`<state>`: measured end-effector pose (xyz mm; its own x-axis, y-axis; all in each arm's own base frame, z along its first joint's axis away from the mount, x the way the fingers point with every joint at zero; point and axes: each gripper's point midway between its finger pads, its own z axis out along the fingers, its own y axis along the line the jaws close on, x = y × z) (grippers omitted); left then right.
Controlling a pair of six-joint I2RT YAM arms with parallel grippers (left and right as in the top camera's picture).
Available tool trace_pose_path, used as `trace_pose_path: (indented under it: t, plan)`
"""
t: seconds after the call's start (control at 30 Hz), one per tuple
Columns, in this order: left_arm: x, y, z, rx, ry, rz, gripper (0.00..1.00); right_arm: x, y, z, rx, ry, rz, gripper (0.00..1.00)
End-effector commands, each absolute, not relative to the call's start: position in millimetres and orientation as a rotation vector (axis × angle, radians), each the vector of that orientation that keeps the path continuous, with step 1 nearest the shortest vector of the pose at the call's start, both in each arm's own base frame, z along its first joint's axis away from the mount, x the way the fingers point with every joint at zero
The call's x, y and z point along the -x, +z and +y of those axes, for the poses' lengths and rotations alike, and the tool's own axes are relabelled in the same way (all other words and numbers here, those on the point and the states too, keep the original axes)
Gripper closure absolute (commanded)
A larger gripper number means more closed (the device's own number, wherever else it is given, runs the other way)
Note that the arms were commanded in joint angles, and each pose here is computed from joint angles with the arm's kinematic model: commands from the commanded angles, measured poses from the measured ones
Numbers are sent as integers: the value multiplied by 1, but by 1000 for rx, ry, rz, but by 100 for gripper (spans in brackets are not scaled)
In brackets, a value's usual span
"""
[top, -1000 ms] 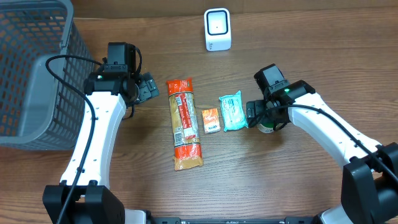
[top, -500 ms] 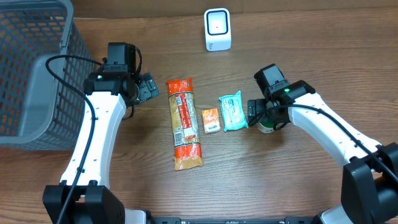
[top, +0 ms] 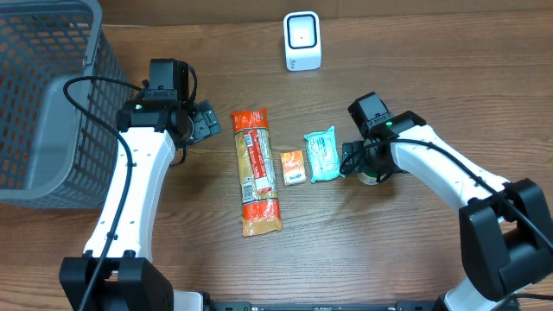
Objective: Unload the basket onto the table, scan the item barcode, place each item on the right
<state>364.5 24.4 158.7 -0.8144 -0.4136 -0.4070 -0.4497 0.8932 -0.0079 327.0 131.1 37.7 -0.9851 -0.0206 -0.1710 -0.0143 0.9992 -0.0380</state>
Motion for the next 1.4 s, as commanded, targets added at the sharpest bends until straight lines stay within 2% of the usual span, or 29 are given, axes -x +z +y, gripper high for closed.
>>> trace_pose_path:
  t: [0.0,0.33,0.67,1.37]
  plan:
    - [-365,158,27,622,145,2657,0,-331,39,129,10,-64,2950,1]
    - [-365,158,27,622,145,2657,0,-332,39,129,8,-71,2942,6]
    - [-365,158,27,622,145,2657,0,-333,39,129,8,-70,2941,20]
    - [-365,158,27,622,145,2657,0,-328,31,127,8,-76,2950,19]
